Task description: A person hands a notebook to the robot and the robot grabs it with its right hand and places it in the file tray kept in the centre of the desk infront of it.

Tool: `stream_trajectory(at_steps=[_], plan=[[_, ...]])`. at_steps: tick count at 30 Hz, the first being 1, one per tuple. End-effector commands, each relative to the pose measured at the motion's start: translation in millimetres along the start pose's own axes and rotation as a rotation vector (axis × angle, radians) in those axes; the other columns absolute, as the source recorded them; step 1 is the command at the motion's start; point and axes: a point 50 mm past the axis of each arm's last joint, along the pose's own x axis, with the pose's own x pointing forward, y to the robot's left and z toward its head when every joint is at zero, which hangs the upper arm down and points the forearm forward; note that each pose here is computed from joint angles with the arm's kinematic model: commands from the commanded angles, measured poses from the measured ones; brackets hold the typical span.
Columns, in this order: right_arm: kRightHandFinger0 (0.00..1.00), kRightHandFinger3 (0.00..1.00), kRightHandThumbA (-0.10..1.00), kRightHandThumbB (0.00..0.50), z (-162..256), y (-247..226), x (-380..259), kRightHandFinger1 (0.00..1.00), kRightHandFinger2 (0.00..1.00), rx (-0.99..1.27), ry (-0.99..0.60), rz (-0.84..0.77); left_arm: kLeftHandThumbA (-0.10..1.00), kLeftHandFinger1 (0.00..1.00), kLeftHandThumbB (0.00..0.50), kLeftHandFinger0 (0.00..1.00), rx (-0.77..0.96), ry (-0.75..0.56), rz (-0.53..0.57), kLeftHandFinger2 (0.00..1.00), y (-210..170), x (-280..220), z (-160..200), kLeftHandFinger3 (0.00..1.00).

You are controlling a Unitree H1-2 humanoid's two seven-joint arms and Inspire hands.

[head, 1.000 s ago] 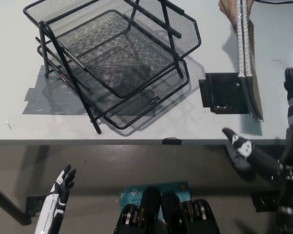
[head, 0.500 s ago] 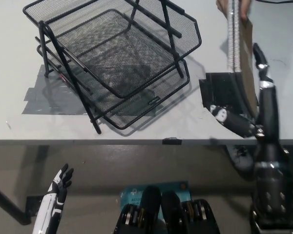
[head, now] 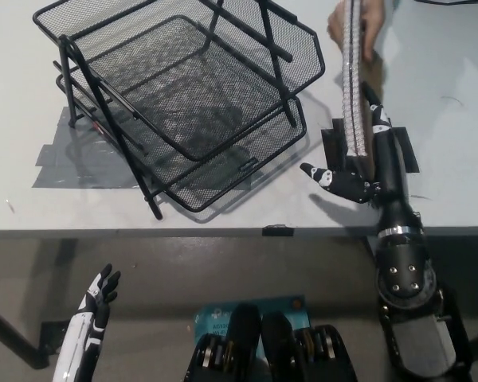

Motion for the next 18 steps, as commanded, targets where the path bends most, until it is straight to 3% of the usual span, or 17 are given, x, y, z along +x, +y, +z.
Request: stream_trajectory(at_steps=[1, 7, 8, 9, 10, 11, 12, 13, 14, 17, 18], plan=[[1.0, 1.0, 1.0, 0.298, 23, -16, 39, 1.0, 1.0, -0.046, -0.123, -0.127, 1.0, 1.0, 0.378, 1.0, 0.029, -0.064, 0.009, 1.0, 6, 4, 9, 1.0], [1.0, 1.0, 0.97, 0.283, 13, -16, 45, 1.0, 1.0, -0.131, -0.106, -0.237, 1.0, 1.0, 0.362, 1.0, 0.028, -0.073, 0.008, 1.0, 7, 6, 8, 1.0], [1.0, 1.0, 0.89, 0.226, 11, -16, 45, 1.0, 1.0, -0.111, -0.113, -0.288, 1.0, 1.0, 0.36, 1.0, 0.035, -0.074, 0.008, 1.0, 7, 6, 9, 1.0], [0.74, 1.0, 0.71, 0.09, 9, -20, 46, 0.88, 1.0, 0.005, -0.151, -0.395, 1.0, 1.0, 0.368, 1.0, 0.039, -0.066, 0.007, 1.0, 7, 5, 9, 1.0], [0.64, 1.0, 0.67, 0.078, 8, -20, 46, 0.79, 1.0, 0.017, -0.155, -0.406, 1.0, 1.0, 0.368, 1.0, 0.04, -0.065, 0.007, 1.0, 7, 5, 9, 1.0], [0.13, 0.52, 0.72, 0.016, 8, -27, 45, 0.19, 0.36, 0.019, -0.17, -0.45, 1.0, 1.0, 0.363, 1.0, 0.043, -0.062, 0.004, 1.0, 7, 5, 10, 1.0], [0.01, 0.07, 0.81, 0.001, 11, -30, 45, 0.01, 0.03, 0.026, -0.172, -0.482, 1.0, 1.0, 0.362, 1.0, 0.045, -0.061, 0.003, 1.0, 8, 6, 10, 1.0], [0.0, 0.01, 0.85, 0.0, 12, -31, 46, 0.0, 0.01, 0.027, -0.172, -0.488, 1.0, 1.0, 0.362, 1.0, 0.045, -0.062, 0.004, 1.0, 8, 6, 10, 1.0], [0.0, 0.02, 0.93, 0.016, 15, -33, 45, 0.0, 0.0, 0.044, -0.176, -0.514, 1.0, 1.0, 0.362, 1.0, 0.042, -0.063, 0.005, 1.0, 8, 6, 9, 1.0], [0.0, 0.07, 0.96, 0.019, 22, -36, 43, 0.0, 0.03, 0.104, -0.173, -0.557, 1.0, 1.0, 0.341, 1.0, 0.039, -0.073, 0.004, 1.0, 7, 6, 8, 1.0], [0.0, 0.09, 0.97, 0.013, 28, -40, 42, 0.0, 0.09, 0.143, -0.157, -0.587, 1.0, 1.0, 0.349, 1.0, 0.043, -0.065, 0.0, 1.0, 7, 5, 8, 1.0]])
